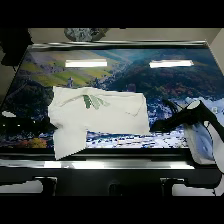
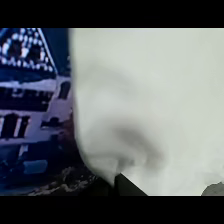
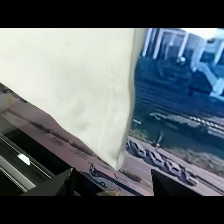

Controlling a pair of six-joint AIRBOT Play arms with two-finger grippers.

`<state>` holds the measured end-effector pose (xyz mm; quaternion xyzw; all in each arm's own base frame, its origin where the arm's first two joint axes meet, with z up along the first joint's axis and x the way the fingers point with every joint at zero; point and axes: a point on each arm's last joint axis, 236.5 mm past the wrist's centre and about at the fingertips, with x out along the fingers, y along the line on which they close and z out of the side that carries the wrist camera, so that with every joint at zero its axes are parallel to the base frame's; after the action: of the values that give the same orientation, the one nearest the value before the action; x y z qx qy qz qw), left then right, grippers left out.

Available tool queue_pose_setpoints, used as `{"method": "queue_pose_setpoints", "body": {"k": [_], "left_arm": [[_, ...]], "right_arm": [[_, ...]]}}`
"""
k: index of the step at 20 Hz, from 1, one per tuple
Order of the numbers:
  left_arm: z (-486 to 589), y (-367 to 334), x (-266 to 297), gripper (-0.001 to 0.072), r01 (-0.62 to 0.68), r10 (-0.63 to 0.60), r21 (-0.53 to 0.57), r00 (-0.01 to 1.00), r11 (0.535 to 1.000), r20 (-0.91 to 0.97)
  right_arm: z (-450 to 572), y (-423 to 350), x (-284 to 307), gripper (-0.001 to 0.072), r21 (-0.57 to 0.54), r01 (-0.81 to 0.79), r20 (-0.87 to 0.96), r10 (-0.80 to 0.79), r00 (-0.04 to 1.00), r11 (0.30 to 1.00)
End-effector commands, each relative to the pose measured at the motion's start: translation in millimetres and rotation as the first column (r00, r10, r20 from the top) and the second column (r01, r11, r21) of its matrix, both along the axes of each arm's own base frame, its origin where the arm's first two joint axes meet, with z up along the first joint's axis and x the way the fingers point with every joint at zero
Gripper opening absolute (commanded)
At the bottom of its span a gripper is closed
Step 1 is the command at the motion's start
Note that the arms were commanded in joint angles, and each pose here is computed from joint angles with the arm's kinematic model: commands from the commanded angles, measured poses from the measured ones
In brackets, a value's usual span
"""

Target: Fold the shirts.

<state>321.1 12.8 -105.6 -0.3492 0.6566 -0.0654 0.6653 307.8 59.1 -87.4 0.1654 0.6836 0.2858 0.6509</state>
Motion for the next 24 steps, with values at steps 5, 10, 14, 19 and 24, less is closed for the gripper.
{"method": "queue_pose_setpoints", "body": {"k": [5, 10, 14, 19, 24], "left_arm": [[0.1, 0.0, 0.0, 0.0030, 0.002, -0.002, 0.002, 1.000, 1.000, 0.001], [2.8, -1.1, -0.6, 0.0030, 0.009, -0.009, -0.005, 1.000, 1.000, -0.001], [66.5, 9.1, 33.7, 0.0026, 0.053, -0.061, 0.055, 0.986, 0.997, 0.157], [414.2, -7.6, 83.4, 0.0028, -0.131, -0.144, 0.238, 0.497, 0.962, 0.856], [706.1, -51.9, -93.6, 0.0028, -0.461, -0.261, 0.105, -0.288, 0.881, 0.921]], "right_arm": [[-16.4, 32.6, -3.3, 0.0565, 0.037, 0.028, 0.011, -0.028, 1.000, 0.999], [-21.8, 55.5, 8.4, 0.0043, -0.010, 0.015, 0.058, -0.014, 0.998, 1.000], [32.0, 36.7, 42.4, 0.0041, -0.085, -0.084, 0.226, 0.101, 0.969, 0.993], [316.3, -31.2, 129.0, 0.0042, -0.444, 0.152, 0.798, 0.312, 0.516, 0.883], [630.1, -69.0, -19.0, 0.0042, -0.210, 0.642, 0.888, 0.418, -0.189, 0.737]]}}
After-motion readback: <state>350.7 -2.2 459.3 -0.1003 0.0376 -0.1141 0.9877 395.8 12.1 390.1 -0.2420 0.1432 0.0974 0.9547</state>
